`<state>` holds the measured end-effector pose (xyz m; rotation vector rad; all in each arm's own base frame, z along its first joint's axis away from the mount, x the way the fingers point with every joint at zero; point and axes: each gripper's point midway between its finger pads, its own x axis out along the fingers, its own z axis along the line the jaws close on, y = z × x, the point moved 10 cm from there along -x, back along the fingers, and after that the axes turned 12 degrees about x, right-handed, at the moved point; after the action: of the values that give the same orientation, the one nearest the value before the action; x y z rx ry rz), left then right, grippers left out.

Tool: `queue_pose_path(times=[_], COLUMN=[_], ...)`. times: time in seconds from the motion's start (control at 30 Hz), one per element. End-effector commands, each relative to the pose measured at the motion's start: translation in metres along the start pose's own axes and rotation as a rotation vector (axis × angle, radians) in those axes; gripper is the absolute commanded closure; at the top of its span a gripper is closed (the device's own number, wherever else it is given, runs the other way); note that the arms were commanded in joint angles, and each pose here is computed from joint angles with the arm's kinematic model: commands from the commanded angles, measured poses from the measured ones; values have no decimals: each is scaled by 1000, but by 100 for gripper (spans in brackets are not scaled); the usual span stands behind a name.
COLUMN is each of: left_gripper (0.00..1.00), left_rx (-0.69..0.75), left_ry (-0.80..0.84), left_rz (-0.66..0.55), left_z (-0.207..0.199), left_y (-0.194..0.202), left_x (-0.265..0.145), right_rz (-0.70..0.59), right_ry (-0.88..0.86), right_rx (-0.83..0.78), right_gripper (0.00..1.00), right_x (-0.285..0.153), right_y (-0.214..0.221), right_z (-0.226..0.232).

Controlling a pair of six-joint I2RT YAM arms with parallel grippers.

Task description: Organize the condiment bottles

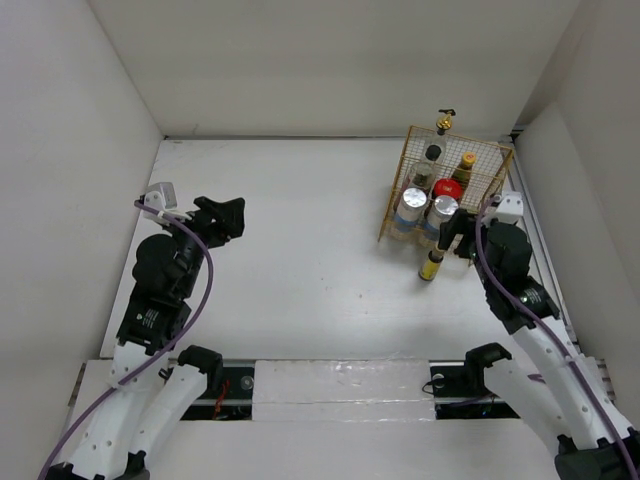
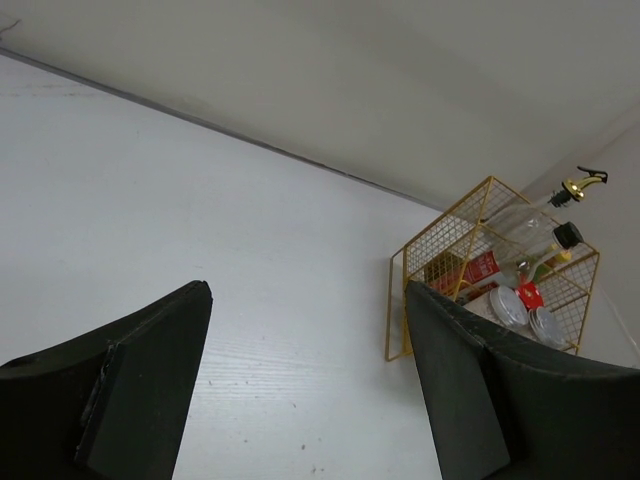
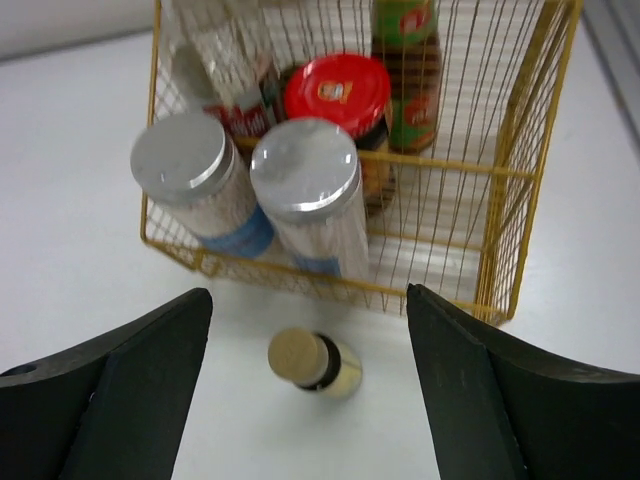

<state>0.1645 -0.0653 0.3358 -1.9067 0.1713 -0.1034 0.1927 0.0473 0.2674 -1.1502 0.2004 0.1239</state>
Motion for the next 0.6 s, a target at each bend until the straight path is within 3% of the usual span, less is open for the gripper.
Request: queue_pose_path(times=[0.0,0.1,0.3,0.57], left_gripper=[27,27,27,27], left_rx=[-5,-4,-6,-6], left_ry=[28,36,40,40], left_rz=[-43,-40,-48,-48], left_z=[-4,-4,-5,-5], left_y=[-9,-9,-10,-10], left_x=[2,1,-1,-1], right_rz=[195,271,268,257], right_ry=[13,-4,-44,-1], right_rx=[-18,-28,-28,-36], right_gripper=[16,16,19,43], right_x=[-18,-16,3,28], right_y=[25,39,47,53], right_z=[-8,-10,-5,-3])
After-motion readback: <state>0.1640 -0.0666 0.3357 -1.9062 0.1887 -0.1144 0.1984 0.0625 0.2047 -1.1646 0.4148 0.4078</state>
